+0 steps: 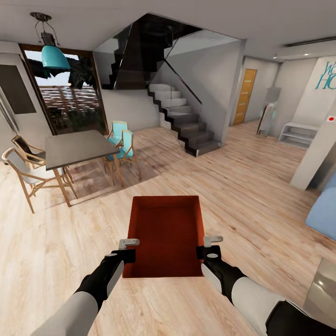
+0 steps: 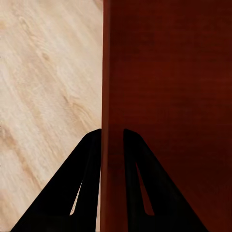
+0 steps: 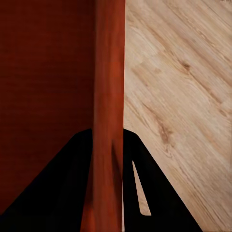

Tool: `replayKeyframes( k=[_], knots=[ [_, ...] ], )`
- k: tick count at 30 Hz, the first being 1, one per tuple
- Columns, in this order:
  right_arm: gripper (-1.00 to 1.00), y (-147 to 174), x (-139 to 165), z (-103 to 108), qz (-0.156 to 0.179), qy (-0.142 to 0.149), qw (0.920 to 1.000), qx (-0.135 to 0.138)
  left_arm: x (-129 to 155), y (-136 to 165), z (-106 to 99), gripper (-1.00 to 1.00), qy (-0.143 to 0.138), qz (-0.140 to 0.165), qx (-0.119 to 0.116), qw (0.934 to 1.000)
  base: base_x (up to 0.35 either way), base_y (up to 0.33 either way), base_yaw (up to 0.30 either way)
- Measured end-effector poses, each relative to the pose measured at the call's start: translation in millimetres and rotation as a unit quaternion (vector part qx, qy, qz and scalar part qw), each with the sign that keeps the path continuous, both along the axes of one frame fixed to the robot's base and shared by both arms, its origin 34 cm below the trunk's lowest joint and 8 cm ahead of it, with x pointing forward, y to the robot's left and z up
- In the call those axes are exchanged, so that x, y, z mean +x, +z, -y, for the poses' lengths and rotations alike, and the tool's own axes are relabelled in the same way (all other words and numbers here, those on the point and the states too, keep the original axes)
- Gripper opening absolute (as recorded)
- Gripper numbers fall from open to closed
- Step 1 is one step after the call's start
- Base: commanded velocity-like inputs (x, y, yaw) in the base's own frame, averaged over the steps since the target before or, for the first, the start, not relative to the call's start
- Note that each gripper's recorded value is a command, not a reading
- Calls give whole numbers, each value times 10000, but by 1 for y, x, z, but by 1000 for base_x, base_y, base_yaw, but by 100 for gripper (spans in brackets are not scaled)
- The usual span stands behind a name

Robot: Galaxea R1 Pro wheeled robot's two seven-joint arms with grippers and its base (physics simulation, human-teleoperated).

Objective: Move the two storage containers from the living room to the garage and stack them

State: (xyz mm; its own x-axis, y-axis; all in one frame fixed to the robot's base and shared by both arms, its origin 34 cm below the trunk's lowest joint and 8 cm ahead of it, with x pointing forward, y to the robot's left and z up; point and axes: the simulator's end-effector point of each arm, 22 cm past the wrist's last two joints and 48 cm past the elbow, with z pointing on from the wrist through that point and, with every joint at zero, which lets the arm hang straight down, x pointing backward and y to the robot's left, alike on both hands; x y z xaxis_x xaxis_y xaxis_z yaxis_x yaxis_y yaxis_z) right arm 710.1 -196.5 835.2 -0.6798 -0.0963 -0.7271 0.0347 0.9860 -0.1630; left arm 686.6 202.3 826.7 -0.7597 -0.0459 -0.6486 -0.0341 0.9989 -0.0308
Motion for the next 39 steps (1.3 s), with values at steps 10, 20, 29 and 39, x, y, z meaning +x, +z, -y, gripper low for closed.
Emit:
replayKeyframes(
  k=[10,20,29,39],
  knots=[
    [-100,0,0,0,-2,-2,10000,-3,0,0,0,-100,0,-2,-1,10000,314,120,-8],
    [-100,0,0,0,-4,-5,10000,-3,0,0,0,-100,-1,-4,2,10000,314,120,-210],
    [-100,0,0,0,-1,-3,10000,-4,0,0,0,-100,-1,-2,2,10000,314,120,-242],
    [-100,0,0,0,2,-4,10000,-4,0,0,0,-100,3,2,-2,10000,314,120,-242]
  ],
)
